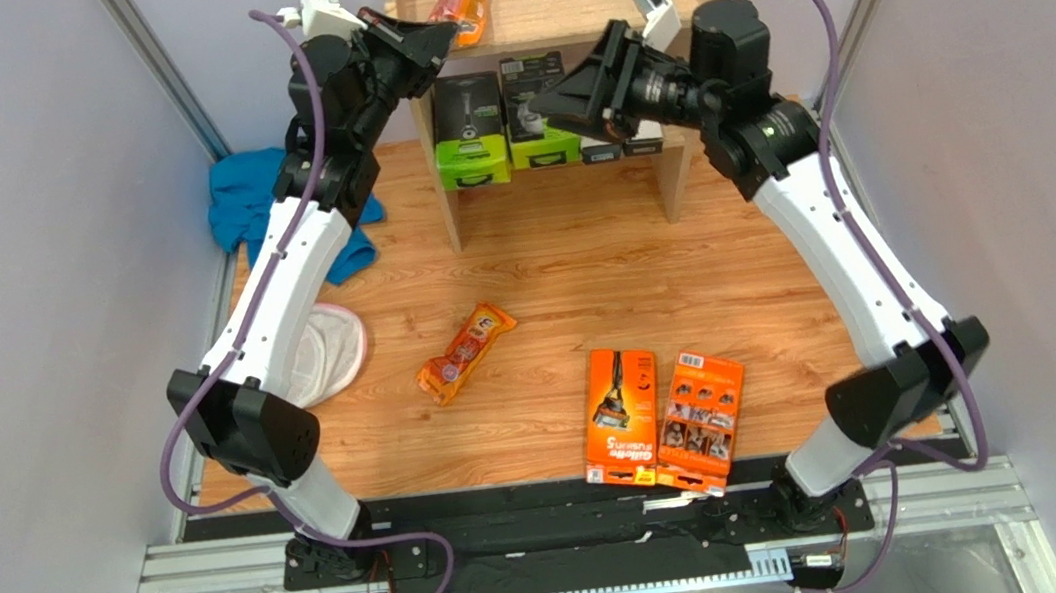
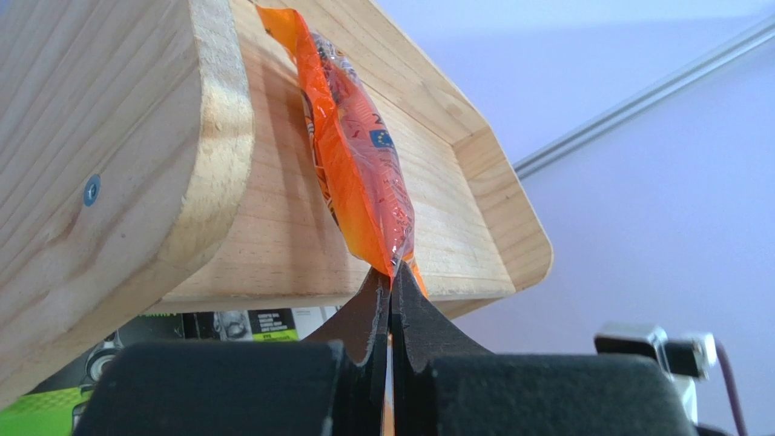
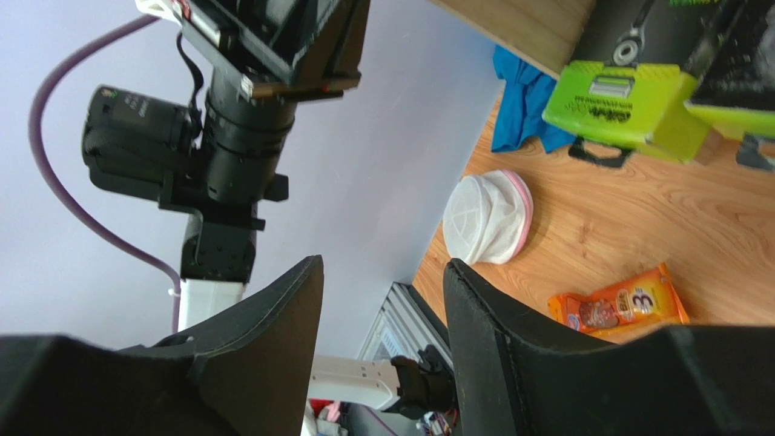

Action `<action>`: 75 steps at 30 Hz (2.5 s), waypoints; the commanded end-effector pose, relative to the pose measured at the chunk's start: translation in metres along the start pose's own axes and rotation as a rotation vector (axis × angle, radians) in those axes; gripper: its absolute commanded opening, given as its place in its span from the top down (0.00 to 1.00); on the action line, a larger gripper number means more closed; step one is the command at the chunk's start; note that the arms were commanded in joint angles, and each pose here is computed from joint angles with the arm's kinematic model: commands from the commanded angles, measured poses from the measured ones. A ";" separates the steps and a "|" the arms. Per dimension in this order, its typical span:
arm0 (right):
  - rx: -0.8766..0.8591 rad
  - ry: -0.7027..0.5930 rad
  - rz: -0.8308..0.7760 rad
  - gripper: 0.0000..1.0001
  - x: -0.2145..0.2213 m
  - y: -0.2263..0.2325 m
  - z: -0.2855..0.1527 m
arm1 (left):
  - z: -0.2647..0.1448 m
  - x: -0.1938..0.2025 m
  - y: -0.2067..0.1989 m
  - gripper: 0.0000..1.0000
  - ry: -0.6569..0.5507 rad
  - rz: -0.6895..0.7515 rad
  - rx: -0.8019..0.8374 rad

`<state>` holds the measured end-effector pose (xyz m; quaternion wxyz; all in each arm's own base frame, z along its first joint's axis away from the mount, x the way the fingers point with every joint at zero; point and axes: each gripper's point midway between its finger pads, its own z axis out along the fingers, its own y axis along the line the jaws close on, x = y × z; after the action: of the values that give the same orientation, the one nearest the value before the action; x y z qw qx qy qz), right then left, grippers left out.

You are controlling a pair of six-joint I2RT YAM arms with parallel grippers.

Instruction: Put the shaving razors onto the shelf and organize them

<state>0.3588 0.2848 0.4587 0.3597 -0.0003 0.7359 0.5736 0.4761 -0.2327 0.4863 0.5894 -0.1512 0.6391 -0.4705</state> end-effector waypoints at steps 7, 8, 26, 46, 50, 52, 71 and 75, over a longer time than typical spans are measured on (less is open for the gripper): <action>0.066 -0.027 -0.064 0.43 0.040 -0.012 -0.053 | -0.005 -0.025 -0.013 1.00 -0.167 0.056 -0.115; 0.081 -0.018 -0.052 0.43 0.046 -0.020 -0.053 | -0.006 -0.029 -0.007 1.00 -0.195 0.057 -0.150; 0.137 0.039 -0.003 0.41 0.085 -0.054 -0.068 | -0.002 -0.038 0.007 0.99 -0.227 0.137 -0.257; 0.154 0.027 0.022 0.38 0.105 -0.061 -0.088 | -0.040 -0.036 0.004 0.23 -0.165 0.141 -0.273; 0.162 0.025 0.031 0.36 0.110 -0.063 -0.093 | -0.068 -0.039 0.002 0.19 -0.173 0.135 -0.266; 0.172 0.023 0.033 0.34 0.113 -0.066 -0.095 | -0.087 -0.039 0.001 0.01 -0.167 0.152 -0.270; 0.257 0.033 0.057 0.14 0.158 -0.103 -0.128 | -0.259 0.123 0.128 0.01 0.504 0.534 -0.285; 0.270 0.031 0.067 0.09 0.164 -0.110 -0.131 | -0.268 0.143 0.142 0.01 0.607 0.564 -0.269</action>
<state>0.2137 0.2083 0.2884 0.3085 0.0635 0.8161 0.4846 0.2621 -0.1485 0.2559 0.4668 0.0268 0.8550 -0.2242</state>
